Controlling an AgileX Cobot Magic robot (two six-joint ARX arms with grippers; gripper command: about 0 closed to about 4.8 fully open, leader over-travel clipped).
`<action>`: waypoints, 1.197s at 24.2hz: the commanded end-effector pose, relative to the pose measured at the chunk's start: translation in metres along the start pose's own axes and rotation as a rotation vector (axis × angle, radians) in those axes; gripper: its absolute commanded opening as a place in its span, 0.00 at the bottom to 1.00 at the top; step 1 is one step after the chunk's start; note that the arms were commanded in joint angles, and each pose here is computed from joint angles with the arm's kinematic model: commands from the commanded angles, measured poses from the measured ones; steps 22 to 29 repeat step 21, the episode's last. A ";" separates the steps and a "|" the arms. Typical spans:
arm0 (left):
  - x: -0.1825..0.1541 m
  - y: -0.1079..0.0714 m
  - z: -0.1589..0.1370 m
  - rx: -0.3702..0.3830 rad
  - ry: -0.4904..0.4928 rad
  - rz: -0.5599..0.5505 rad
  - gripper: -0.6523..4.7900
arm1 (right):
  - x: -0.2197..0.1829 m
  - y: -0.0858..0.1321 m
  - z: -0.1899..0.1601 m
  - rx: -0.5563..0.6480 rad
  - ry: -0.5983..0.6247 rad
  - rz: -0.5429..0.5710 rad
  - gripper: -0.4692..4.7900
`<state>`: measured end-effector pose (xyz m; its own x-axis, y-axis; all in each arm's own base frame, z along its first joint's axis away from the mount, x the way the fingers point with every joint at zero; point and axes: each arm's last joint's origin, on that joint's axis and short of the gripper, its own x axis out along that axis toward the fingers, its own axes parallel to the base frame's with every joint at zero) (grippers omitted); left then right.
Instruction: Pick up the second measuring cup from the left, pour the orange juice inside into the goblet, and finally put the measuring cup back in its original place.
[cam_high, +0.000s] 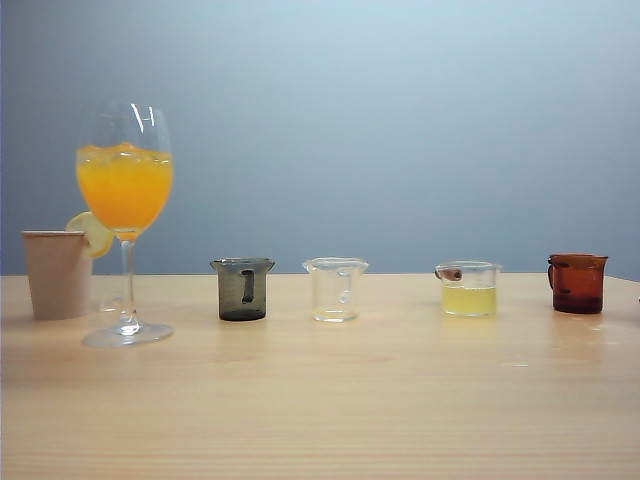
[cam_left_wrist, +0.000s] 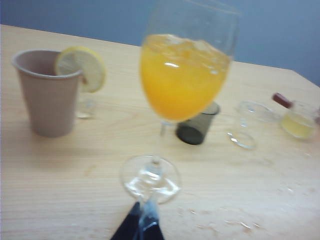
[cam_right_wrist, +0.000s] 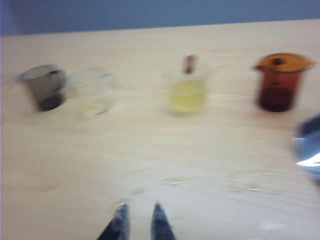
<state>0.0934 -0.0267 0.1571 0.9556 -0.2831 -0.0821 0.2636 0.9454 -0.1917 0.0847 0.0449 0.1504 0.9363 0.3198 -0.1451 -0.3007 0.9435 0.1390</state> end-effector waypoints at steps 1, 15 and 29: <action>-0.001 0.006 0.004 -0.004 -0.028 0.058 0.12 | 0.001 -0.010 0.002 0.018 -0.026 -0.102 0.21; -0.006 0.031 0.008 -0.024 -0.079 0.321 0.12 | -0.007 -0.055 0.007 0.086 -0.096 -0.582 0.21; -0.006 0.031 0.008 -0.024 -0.079 0.321 0.12 | -0.007 -0.055 0.007 0.089 -0.086 -0.503 0.21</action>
